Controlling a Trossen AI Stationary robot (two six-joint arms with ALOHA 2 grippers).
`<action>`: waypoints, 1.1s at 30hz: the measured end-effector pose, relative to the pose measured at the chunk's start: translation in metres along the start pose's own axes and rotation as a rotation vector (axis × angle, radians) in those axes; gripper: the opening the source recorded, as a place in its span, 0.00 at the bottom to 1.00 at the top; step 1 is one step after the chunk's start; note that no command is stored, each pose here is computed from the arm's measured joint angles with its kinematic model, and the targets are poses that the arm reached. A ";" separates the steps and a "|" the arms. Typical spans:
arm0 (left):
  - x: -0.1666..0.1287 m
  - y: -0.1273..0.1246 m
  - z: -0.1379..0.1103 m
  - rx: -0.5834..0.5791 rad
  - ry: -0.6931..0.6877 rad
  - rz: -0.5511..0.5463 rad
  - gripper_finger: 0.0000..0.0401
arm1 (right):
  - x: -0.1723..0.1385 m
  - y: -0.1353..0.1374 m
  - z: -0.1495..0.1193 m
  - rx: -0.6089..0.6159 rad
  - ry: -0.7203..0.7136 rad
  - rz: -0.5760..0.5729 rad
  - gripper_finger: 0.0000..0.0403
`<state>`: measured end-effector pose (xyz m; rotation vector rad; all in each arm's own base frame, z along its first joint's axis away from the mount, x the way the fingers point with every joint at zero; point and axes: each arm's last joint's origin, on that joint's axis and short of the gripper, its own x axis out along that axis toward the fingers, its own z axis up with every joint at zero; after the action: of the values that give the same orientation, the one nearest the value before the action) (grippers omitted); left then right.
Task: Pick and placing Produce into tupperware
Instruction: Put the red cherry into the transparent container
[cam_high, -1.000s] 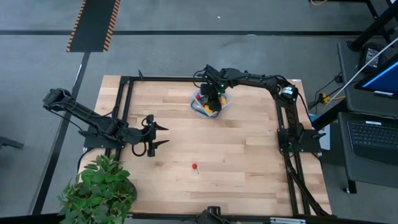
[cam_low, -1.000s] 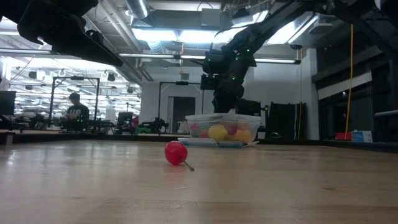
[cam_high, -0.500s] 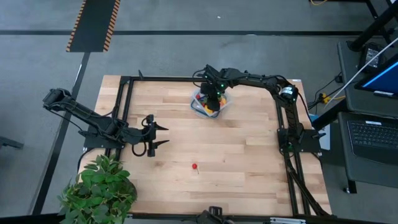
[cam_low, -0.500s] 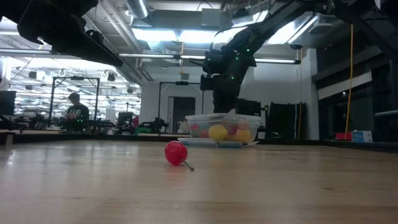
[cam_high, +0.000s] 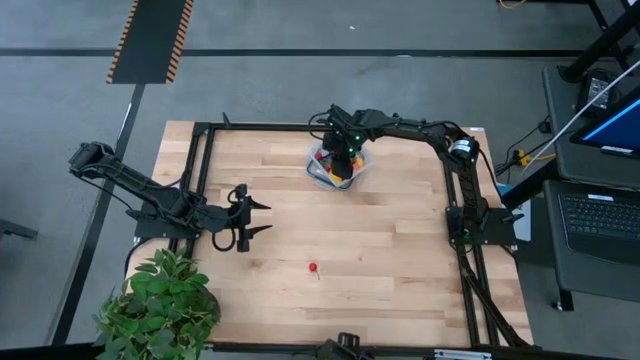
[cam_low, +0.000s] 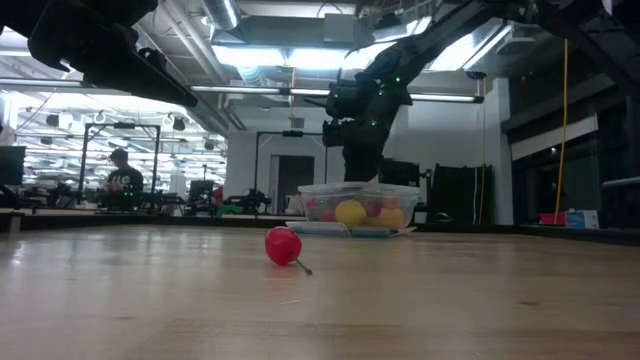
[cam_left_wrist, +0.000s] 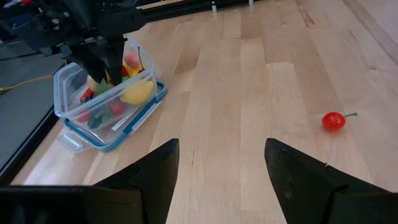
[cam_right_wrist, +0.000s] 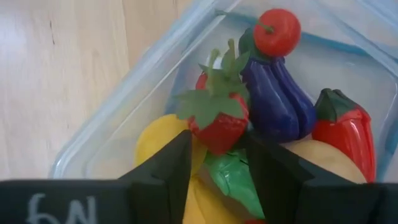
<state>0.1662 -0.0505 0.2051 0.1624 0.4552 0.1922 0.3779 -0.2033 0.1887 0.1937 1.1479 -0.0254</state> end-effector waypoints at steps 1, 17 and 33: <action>0.000 0.000 0.000 0.000 0.000 0.000 0.57 | -0.002 0.000 0.001 0.001 0.003 0.000 0.37; 0.000 0.000 0.001 -0.006 -0.010 0.002 0.57 | -0.048 0.025 0.019 -0.007 0.128 0.034 0.01; 0.000 0.001 0.001 -0.009 -0.016 0.032 0.57 | -0.116 0.097 -0.001 -0.082 0.076 0.058 0.00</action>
<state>0.1667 -0.0499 0.2065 0.1627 0.4364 0.2242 0.3408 -0.1164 0.3069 0.1563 1.2164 0.0813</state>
